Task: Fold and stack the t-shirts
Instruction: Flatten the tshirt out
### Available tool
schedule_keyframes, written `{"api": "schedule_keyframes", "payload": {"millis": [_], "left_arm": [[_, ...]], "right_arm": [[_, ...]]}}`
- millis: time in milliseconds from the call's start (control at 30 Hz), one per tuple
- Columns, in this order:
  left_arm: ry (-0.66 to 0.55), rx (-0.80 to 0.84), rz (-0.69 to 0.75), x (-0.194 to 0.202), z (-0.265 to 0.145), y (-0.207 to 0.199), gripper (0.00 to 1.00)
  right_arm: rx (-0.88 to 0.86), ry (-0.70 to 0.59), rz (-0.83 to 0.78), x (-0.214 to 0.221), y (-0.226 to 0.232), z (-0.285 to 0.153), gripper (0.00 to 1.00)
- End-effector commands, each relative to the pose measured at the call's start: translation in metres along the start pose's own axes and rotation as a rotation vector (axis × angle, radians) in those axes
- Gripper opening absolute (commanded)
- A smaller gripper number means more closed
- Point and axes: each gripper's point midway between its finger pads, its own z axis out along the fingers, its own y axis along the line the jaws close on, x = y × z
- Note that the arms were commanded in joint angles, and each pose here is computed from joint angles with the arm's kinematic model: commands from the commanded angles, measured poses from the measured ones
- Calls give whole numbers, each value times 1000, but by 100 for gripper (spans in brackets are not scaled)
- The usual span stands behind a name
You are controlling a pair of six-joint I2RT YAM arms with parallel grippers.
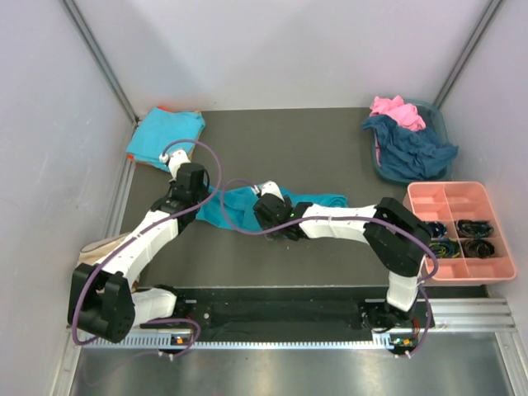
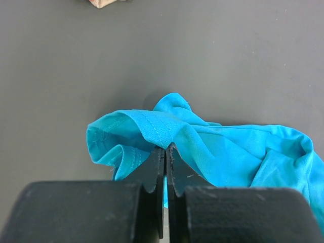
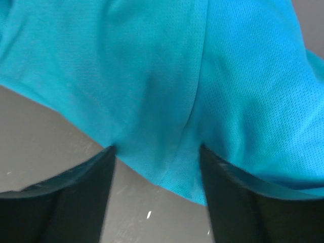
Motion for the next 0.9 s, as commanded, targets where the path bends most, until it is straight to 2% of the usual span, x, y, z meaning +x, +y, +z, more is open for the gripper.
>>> {"api": "schedule_keyframes", "payload": {"millis": [0, 33, 100, 133, 167, 200, 433, 667, 867], "left_arm": [[-41, 19, -21, -10, -3, -2, 0], [-43, 19, -20, -11, -3, -2, 0], [-40, 17, -19, -10, -3, -2, 0], [-38, 16, -17, -9, -2, -1, 0], [-39, 14, -20, -8, -2, -1, 0], [-41, 16, -20, -9, -2, -1, 0], [-55, -1, -7, -13, -3, 3, 0], [-84, -24, -2, -25, -7, 9, 0], [-82, -45, -13, -27, -5, 19, 0]], "right_arm": [[0, -53, 11, -15, 8, 3, 58], [-17, -48, 14, -13, 12, 3, 46], [-24, -37, 22, -9, 12, 6, 32], [-29, -33, 23, -8, 14, 6, 14], [-27, -29, 32, -7, 12, 6, 4], [-21, -29, 37, -7, 11, 6, 0], [78, -104, 103, -26, -35, -27, 0], [163, -226, 214, -61, -112, -93, 0], [261, -213, 233, -55, -157, -114, 0]]}}
